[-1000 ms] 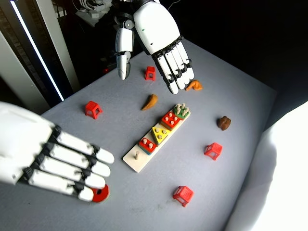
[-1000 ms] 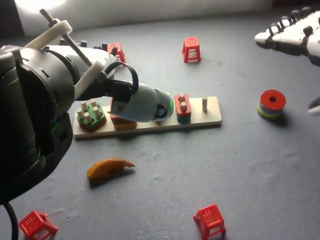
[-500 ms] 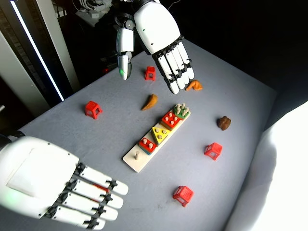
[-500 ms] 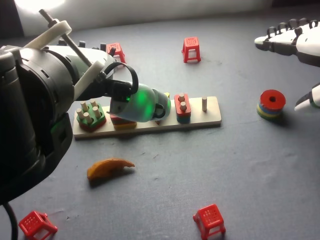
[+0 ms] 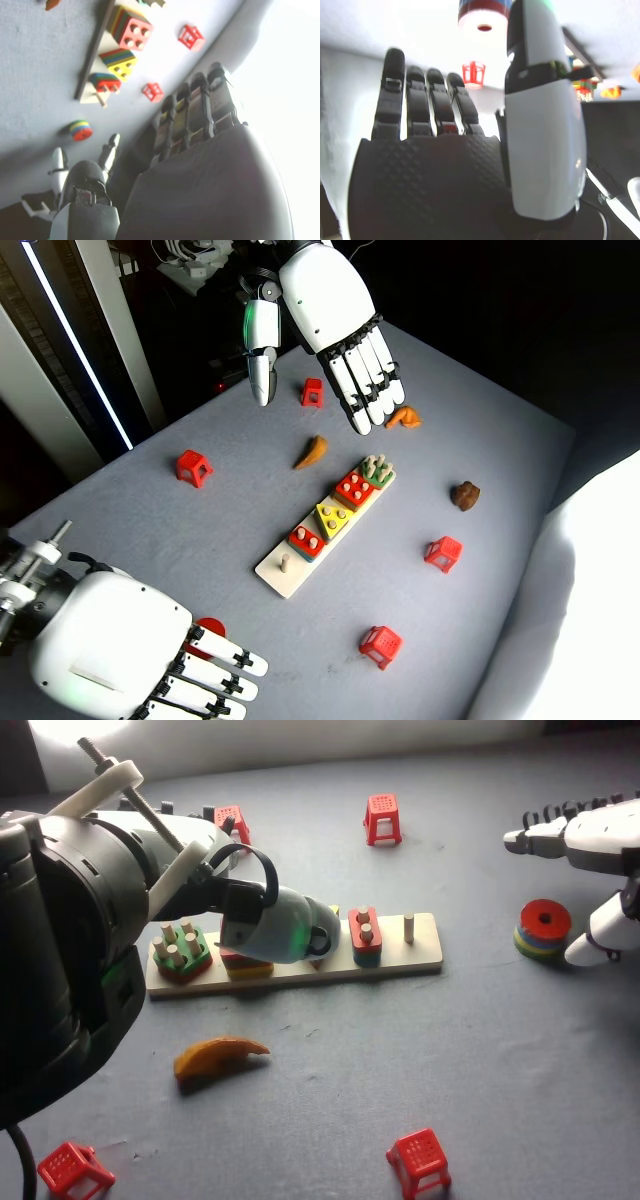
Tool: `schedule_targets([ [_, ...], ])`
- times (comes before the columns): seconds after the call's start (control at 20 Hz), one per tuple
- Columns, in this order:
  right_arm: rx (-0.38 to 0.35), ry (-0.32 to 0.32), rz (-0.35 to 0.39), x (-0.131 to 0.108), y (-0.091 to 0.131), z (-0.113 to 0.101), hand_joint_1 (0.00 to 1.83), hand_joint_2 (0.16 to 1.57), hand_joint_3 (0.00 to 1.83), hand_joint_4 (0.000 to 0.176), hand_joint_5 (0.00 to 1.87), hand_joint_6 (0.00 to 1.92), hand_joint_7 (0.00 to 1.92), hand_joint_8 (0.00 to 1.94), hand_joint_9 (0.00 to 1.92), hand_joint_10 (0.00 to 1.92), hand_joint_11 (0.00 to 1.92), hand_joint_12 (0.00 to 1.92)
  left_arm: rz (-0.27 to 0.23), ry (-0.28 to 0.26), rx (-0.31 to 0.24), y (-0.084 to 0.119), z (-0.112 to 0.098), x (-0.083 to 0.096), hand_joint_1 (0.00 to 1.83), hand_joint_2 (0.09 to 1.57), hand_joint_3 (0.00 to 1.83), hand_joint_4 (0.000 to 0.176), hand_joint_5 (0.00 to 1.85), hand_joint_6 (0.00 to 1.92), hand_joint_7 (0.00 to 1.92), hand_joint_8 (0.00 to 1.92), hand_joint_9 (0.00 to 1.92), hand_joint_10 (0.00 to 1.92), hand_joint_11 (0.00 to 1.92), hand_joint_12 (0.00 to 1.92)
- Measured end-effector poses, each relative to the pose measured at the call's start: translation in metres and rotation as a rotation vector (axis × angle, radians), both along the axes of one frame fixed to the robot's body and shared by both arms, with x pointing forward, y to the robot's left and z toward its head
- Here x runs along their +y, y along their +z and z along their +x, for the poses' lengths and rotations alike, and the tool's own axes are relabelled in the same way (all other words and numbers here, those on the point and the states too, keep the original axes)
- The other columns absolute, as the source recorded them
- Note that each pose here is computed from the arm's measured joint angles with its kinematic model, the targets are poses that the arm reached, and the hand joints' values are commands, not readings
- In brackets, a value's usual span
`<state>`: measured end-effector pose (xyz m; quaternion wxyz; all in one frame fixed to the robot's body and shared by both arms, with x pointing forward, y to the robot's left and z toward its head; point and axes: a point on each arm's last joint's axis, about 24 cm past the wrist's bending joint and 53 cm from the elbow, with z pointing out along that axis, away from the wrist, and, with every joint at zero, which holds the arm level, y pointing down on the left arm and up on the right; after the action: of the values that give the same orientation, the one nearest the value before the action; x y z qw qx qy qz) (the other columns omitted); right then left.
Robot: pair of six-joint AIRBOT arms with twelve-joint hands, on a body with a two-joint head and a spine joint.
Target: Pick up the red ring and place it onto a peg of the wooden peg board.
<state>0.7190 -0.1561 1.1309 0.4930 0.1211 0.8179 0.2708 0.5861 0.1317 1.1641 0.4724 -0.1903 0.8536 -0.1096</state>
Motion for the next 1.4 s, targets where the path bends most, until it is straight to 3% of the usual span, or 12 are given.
schedule_targets([
  [0.35,0.023,0.005,-0.017,0.013,-0.019,0.009,1.15,0.91,0.0,0.0,0.06,0.01,0.03,0.01,0.04,0.01,0.0,0.62,0.0,0.0,0.001,0.0,0.0,0.0,0.0,1.12,0.0,0.0,0.04,0.01,0.02,0.0,0.01,0.0,0.0,0.01],
  [0.4,0.027,0.005,-0.02,0.013,-0.022,0.01,1.13,0.94,0.0,0.0,0.12,0.02,0.08,0.01,0.09,0.02,0.0,0.78,0.002,0.002,0.001,0.0,0.0,0.001,0.0,1.13,0.01,0.0,0.03,0.01,0.02,0.01,0.02,0.01,0.02,0.01],
  [0.5,0.028,0.008,-0.02,0.015,-0.023,0.01,1.16,1.0,0.02,0.0,0.16,0.02,0.12,0.01,0.12,0.03,0.0,0.85,0.002,0.003,0.001,0.0,0.0,0.001,0.0,1.13,0.01,0.0,0.02,0.0,0.02,0.0,0.0,0.0,0.0,0.0],
  [0.55,0.028,0.005,-0.021,0.015,-0.023,0.012,1.16,1.01,0.02,0.0,0.23,0.04,0.21,0.03,0.2,0.05,0.0,1.02,0.002,0.002,0.0,0.0,0.0,0.001,0.0,1.13,0.01,0.0,0.04,0.01,0.03,0.01,0.01,0.0,0.01,0.01],
  [0.6,0.029,0.006,-0.023,0.015,-0.025,0.012,1.16,1.01,0.02,0.0,0.23,0.04,0.21,0.03,0.2,0.05,0.0,1.02,0.0,0.0,0.0,0.0,0.0,0.0,0.0,1.13,0.01,0.0,0.04,0.01,0.03,0.01,0.01,0.0,0.01,0.01],
  [0.7,0.03,0.004,-0.029,0.015,-0.028,0.015,1.21,1.01,0.0,0.0,0.45,0.07,0.51,0.07,0.46,0.14,0.04,1.34,0.001,0.001,0.001,0.0,0.0,0.001,0.0,1.13,0.0,0.0,0.05,0.01,0.03,0.01,0.02,0.0,0.02,0.01],
  [0.75,0.028,0.001,-0.031,0.014,-0.028,0.016,1.26,1.0,0.0,0.0,0.7,0.11,0.76,0.09,0.68,0.2,0.26,1.34,0.002,0.003,0.001,0.0,0.0,0.001,0.0,1.12,0.0,0.0,0.04,0.01,0.02,0.0,0.01,0.0,0.01,0.01],
  [0.8,0.019,-0.006,-0.037,0.01,-0.025,0.019,1.27,1.02,0.0,0.0,0.84,0.13,0.9,0.09,0.81,0.23,0.39,1.3,0.002,0.002,0.0,0.0,0.0,0.001,0.0,1.12,0.0,0.0,0.03,0.0,0.01,0.0,0.0,0.0,0.01,0.0],
  [0.85,0.016,-0.008,-0.04,0.009,-0.025,0.02,1.36,1.07,0.0,0.0,0.94,0.8,1.07,0.6,0.93,0.9,0.6,1.25,0.001,0.002,0.001,0.0,0.0,0.001,0.0,1.13,0.0,0.0,0.03,0.0,0.0,0.0,0.0,0.0,0.0,0.0],
  [0.9,0.016,-0.009,-0.04,0.009,-0.025,0.02,1.39,1.05,0.0,0.0,1.04,0.83,1.11,0.74,1.06,0.95,0.84,1.1,0.001,0.002,0.001,0.0,0.0,0.001,0.0,1.14,0.01,0.0,0.03,0.0,0.0,0.0,0.0,0.0,0.0,0.0],
  [1.05,0.016,-0.008,-0.039,0.009,-0.024,0.02,1.39,1.05,0.0,0.0,1.05,0.82,1.11,0.71,1.11,0.91,0.93,1.03,0.002,0.002,0.001,0.0,0.0,0.001,0.0,1.14,0.01,0.0,0.02,0.0,0.01,0.0,0.0,0.0,0.0,0.0],
  [1.4,-0.004,0.013,-0.037,0.015,-0.013,0.019,1.4,1.04,0.0,0.0,1.05,0.83,1.14,0.7,1.11,0.86,0.93,0.97,0.001,0.002,0.001,0.0,0.0,0.001,0.0,1.12,0.0,0.0,0.0,0.0,0.0,0.0,0.0,0.0,0.0,0.0],
])
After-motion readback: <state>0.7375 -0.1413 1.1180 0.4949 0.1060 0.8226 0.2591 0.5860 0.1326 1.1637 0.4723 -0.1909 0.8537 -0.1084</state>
